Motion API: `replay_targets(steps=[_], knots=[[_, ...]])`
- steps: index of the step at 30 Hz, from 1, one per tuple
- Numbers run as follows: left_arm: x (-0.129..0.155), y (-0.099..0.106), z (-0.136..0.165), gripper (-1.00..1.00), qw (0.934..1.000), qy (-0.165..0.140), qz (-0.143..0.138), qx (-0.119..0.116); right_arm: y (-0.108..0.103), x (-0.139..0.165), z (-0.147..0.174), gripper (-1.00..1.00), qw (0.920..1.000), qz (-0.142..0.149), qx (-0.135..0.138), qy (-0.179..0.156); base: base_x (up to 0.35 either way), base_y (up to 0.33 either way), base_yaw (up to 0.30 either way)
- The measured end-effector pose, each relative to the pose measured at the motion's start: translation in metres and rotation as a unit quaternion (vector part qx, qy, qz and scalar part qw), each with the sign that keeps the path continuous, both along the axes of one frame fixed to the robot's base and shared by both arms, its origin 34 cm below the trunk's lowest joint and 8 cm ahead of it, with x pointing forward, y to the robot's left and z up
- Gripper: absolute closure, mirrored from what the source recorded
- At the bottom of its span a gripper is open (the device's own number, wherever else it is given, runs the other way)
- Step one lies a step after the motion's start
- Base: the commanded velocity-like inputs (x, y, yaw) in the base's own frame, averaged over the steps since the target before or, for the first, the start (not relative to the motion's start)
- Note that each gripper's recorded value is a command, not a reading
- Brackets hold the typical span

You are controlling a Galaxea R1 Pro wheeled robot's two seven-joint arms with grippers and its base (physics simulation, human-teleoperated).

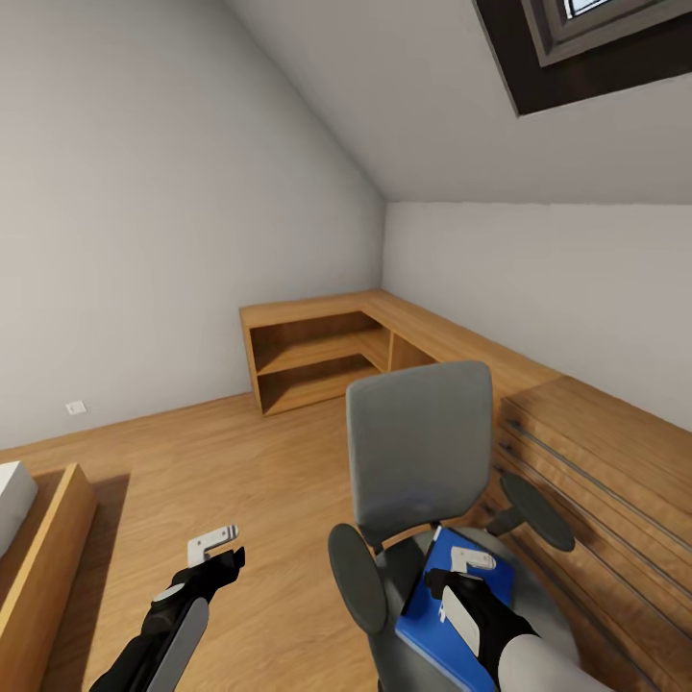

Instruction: In the bedroom, organize the workspace by keeping the computer under the desk, ensuring the monitor is on the desk, placing the keyboard on the desk next to the monitor, placing the mouse on the desk next to the keyboard, moving the folder from the swivel chair onto the desk next to the mouse, stacking the notebook on top of the folder with the pen on top of the notebook, and positioning the swivel chair next to the desk.

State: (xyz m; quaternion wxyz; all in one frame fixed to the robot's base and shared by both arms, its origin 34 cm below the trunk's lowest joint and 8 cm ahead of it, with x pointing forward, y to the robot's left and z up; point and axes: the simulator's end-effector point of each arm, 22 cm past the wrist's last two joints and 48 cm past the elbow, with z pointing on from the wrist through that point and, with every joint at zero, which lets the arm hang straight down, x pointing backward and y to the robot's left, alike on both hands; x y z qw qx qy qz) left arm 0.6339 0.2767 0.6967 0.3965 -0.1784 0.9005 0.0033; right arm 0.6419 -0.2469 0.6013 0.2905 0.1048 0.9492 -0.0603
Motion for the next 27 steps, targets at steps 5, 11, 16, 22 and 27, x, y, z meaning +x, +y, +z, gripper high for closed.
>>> replay_targets(steps=[5, 11, 16, 22, 27], knots=[[0.000, 0.000, -0.009, -1.00, 1.0000, 0.000, 0.000, 0.000, 0.000, 0.000, -0.008, -1.00, 1.0000, 0.000, 0.000, 0.000, 0.000, 0.000, 0.000], [-0.001, 0.000, -0.019, -1.00, 1.0000, 0.000, 0.000, 0.000, 0.000, -0.001, -0.019, -1.00, 1.0000, 0.000, 0.000, 0.000, 0.000, 0.000, 0.000], [-0.001, 0.000, -0.028, -1.00, 1.0000, 0.000, 0.000, 0.000, 0.000, -0.001, -0.028, -1.00, 1.0000, 0.000, 0.000, 0.000, 0.000, 0.000, 0.000], [-0.002, -0.001, -0.038, -1.00, 1.0000, 0.000, 0.000, -0.001, 0.000, -0.002, -0.038, -1.00, 1.0000, 0.000, 0.000, -0.001, 0.000, 0.000, 0.000], [-0.002, -0.001, -0.040, -1.00, 1.0000, 0.000, 0.000, -0.001, 0.001, -0.002, -0.040, -1.00, 1.0000, 0.000, 0.000, 0.000, 0.000, 0.000, 0.000]])
